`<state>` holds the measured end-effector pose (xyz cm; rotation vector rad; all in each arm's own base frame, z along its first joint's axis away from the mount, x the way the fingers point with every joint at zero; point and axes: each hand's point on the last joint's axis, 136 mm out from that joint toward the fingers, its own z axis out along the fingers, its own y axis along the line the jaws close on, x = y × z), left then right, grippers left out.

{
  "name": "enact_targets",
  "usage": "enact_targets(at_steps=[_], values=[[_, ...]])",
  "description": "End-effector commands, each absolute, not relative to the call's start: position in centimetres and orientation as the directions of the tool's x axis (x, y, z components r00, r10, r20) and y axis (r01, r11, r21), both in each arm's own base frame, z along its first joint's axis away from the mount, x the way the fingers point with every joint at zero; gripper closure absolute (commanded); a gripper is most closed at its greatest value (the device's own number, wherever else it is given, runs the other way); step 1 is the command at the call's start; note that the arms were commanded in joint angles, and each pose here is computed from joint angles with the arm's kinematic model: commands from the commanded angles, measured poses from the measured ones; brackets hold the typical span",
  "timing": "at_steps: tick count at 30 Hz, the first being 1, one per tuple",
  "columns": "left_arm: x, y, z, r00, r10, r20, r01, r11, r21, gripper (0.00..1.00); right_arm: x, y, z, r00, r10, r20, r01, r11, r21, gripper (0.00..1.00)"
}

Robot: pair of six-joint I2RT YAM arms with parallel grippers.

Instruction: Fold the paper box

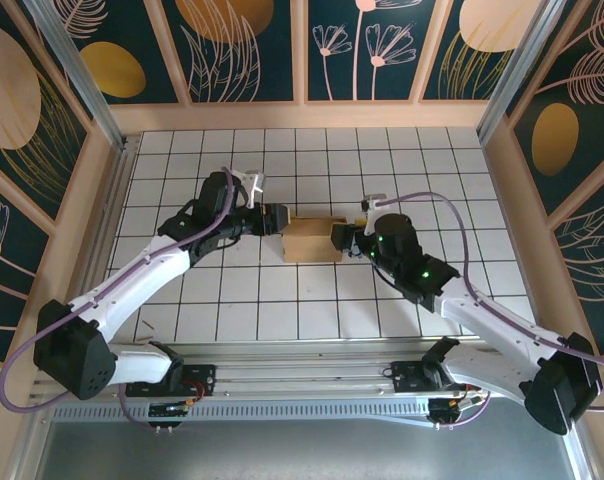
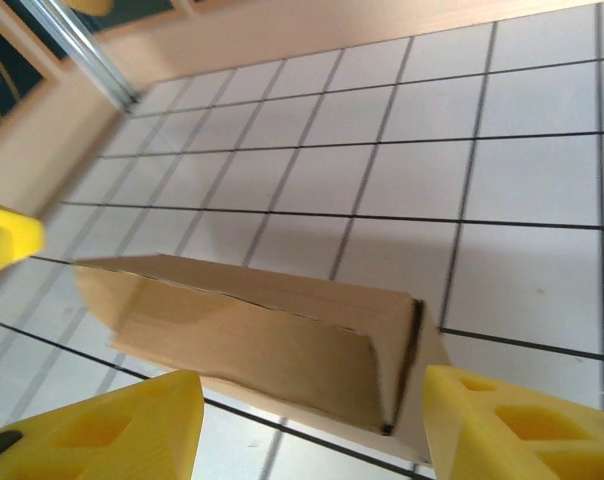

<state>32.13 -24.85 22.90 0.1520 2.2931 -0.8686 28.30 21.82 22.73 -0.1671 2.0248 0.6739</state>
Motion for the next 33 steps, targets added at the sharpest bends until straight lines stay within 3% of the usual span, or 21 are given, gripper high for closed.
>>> enact_targets(at_steps=[1, 6, 13, 25, 33], values=[[34.1, -22.2, 22.4, -0.773, -0.347, -0.532, 0.027, 0.819, -0.574, 0.46, 28.8, 21.7, 24.9, -0.626, 0.296, -0.721, -0.308, 0.756, 0.577, 0.41], [34.3, -22.5, 21.0, -0.803, -0.473, -0.363, -0.171, 0.766, -0.62, 0.49, 30.1, 21.1, 23.4, -0.797, 0.408, -0.446, -0.085, 0.654, 0.751, 0.42], [33.7, -24.7, 20.0, -0.81, -0.559, -0.175, -0.27, 0.621, -0.736, 0.46, 30.9, 21.5, 21.8, -0.854, 0.438, -0.28, 0.029, 0.578, 0.815, 0.42], [33.3, -26.4, 18.0, -0.836, -0.541, -0.086, -0.274, 0.548, -0.79, 0.46, 30.8, 22.0, 19.6, -0.872, 0.441, -0.215, 0.074, 0.552, 0.831, 0.48], [32.0, -24.9, 15.1, -0.826, -0.559, -0.07, -0.339, 0.593, -0.731, 0.58, 30.4, 21.5, 17.4, -0.87, 0.444, -0.215, 0.106, 0.595, 0.797, 0.56]])
